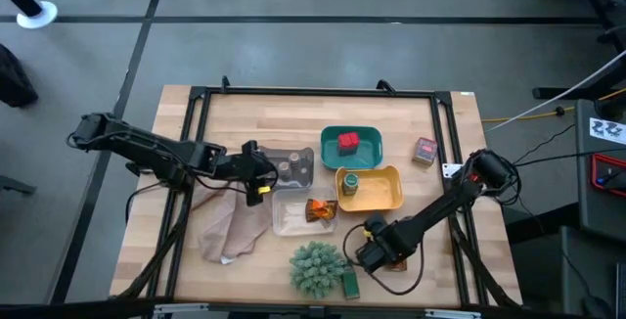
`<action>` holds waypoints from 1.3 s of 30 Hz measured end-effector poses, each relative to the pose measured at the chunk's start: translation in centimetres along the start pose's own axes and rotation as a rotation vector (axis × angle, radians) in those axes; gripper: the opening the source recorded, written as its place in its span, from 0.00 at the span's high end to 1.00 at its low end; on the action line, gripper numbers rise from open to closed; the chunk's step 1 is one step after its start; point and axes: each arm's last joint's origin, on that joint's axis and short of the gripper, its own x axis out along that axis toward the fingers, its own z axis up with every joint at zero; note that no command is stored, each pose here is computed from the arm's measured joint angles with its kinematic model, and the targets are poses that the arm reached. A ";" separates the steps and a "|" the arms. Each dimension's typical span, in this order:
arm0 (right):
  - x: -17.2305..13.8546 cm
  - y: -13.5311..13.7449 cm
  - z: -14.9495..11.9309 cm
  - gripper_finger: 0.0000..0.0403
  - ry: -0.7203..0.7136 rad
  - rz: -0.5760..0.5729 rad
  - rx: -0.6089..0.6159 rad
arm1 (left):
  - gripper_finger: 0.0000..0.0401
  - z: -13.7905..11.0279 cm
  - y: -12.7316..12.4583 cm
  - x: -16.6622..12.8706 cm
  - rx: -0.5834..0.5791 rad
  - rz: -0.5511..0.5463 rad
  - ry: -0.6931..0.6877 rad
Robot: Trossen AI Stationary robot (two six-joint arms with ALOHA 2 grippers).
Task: Sort spices by type
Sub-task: Put the orange seasoning pack into the transparent bin
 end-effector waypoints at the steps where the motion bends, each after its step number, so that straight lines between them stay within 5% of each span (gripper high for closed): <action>1: 0.4 0.0 0.0 0.44 0.015 -0.018 0.000 | 0.71 -0.2 0.0 0.1 0.002 0.001 0.005; 10: 1.9 0.2 -0.2 0.48 0.094 -0.081 0.007 | 0.71 -0.3 0.0 0.3 0.000 -0.001 -0.007; 21: 1.9 0.9 -0.1 0.95 -0.001 -0.017 -0.058 | 0.71 0.5 -0.2 0.2 0.021 -0.021 -0.092; 30: -0.6 3.3 0.4 0.92 -0.217 0.105 -0.126 | 0.71 1.2 -0.3 0.1 0.033 -0.031 -0.155; 39: -4.5 3.5 0.6 0.93 -0.347 0.012 -0.155 | 0.71 1.4 -0.4 0.1 0.023 -0.039 -0.182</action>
